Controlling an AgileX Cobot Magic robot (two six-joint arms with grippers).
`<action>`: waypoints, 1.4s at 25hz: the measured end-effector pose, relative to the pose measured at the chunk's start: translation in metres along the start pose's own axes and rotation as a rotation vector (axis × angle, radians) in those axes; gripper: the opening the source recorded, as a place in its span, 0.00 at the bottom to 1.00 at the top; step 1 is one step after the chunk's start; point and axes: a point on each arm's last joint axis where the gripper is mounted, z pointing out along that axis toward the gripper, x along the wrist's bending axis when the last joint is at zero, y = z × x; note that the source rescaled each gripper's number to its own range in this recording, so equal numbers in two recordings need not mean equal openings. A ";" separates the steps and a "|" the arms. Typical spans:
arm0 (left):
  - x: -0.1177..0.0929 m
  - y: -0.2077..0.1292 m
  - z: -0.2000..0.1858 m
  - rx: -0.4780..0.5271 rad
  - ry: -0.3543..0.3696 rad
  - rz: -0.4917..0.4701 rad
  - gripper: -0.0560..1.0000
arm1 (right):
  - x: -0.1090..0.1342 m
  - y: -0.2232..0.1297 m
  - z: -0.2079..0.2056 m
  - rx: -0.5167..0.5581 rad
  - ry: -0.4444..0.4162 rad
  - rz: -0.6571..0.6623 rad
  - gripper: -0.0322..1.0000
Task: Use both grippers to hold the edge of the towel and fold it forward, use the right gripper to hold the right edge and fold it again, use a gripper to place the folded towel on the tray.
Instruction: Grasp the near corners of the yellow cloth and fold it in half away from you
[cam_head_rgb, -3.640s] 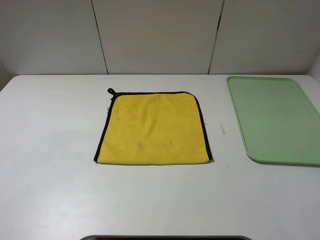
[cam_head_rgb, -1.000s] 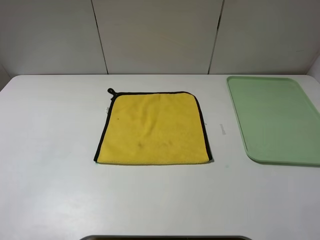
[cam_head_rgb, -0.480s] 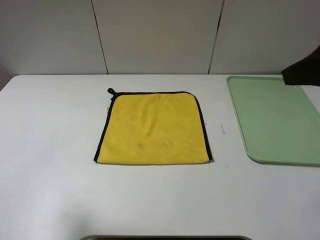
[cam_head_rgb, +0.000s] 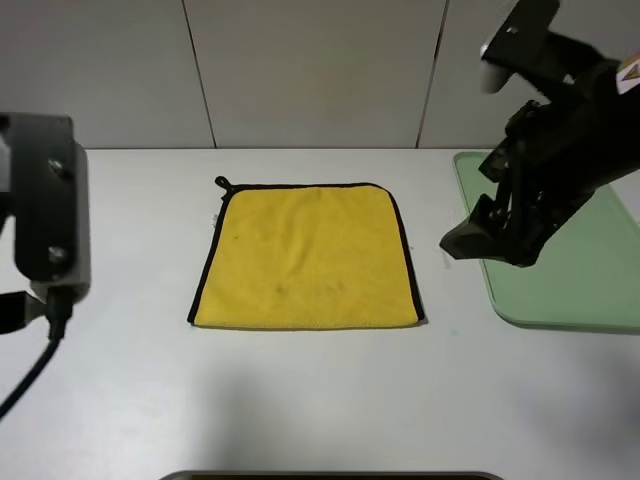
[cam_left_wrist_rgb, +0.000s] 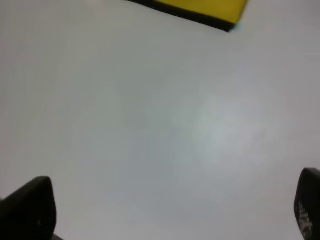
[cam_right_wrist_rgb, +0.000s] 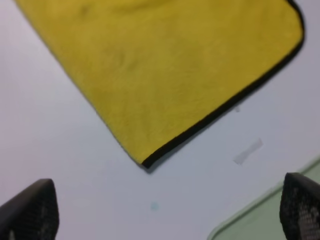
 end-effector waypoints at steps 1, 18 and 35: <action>-0.005 0.002 0.009 0.018 -0.022 0.025 0.97 | 0.002 0.002 0.005 0.013 0.001 -0.030 1.00; -0.029 0.015 0.136 0.129 -0.237 0.175 0.96 | 0.000 0.007 0.088 0.165 0.044 -0.420 1.00; -0.041 0.024 0.165 0.081 -0.275 0.220 0.96 | 0.002 -0.007 0.151 0.257 0.128 -0.608 1.00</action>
